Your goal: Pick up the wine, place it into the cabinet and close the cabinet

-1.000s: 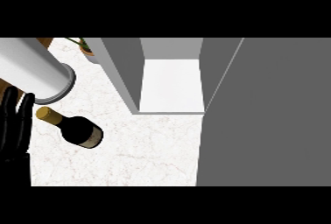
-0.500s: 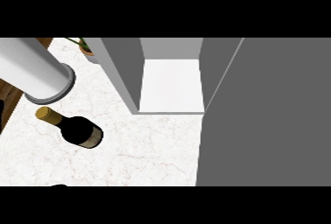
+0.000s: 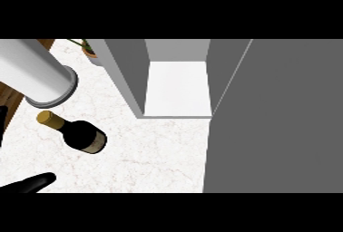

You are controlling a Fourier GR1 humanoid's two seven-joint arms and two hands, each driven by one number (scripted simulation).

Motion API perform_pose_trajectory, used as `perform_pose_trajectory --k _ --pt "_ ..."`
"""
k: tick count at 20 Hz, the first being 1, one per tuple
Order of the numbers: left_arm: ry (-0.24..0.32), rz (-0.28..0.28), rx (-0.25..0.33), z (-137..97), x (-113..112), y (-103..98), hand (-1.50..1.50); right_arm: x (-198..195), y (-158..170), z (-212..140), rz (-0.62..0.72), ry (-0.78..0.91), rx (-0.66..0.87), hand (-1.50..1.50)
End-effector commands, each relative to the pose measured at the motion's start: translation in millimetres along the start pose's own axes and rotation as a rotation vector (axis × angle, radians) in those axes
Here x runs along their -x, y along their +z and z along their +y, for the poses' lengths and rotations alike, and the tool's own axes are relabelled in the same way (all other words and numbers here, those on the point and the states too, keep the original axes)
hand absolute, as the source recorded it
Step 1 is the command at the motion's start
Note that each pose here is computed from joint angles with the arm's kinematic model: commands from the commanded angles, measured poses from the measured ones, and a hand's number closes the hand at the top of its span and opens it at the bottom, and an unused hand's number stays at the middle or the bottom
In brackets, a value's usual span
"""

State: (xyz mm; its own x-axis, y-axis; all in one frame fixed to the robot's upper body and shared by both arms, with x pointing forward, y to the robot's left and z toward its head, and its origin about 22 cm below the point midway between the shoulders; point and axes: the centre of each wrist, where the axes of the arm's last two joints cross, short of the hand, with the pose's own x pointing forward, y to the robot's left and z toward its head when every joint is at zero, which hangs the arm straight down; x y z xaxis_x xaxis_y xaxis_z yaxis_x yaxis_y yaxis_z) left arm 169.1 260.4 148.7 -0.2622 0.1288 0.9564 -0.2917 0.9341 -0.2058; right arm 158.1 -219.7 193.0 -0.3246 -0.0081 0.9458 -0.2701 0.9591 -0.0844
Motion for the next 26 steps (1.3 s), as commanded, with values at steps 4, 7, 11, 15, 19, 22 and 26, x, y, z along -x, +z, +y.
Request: perform_pose_trajectory --k 4,7,11,15,19,22,26 --pt "0.022 0.072 0.016 7.0 38.2 -1.3 -1.50 -30.1 27.9 3.5 -0.064 -0.015 -0.025 -1.50" --pt "0.014 0.076 0.000 24.8 54.9 -20.4 -1.50 -17.2 30.6 -0.7 -0.039 -0.007 -0.036 -1.50" --pt "-0.002 0.095 -0.003 32.8 67.4 -0.5 -1.50 -39.6 32.8 10.0 -0.067 -0.027 -0.028 -1.50" --pt "-0.013 0.074 -0.040 35.5 107.5 -14.8 -1.50 -23.9 21.6 2.8 -0.060 -0.001 -0.032 -1.50" --pt "-0.054 0.052 -0.063 41.9 105.6 -23.9 -1.50 -28.8 24.4 5.5 -0.071 -0.027 -0.028 -1.50" --pt "-0.033 0.086 -0.050 52.3 113.7 -11.6 -1.50 -28.0 32.8 4.6 -0.062 -0.020 -0.007 -1.50" --pt "-0.023 0.102 -0.062 62.6 140.7 -13.7 -1.50 -38.7 33.8 -1.3 -0.063 0.002 -0.027 -1.50"
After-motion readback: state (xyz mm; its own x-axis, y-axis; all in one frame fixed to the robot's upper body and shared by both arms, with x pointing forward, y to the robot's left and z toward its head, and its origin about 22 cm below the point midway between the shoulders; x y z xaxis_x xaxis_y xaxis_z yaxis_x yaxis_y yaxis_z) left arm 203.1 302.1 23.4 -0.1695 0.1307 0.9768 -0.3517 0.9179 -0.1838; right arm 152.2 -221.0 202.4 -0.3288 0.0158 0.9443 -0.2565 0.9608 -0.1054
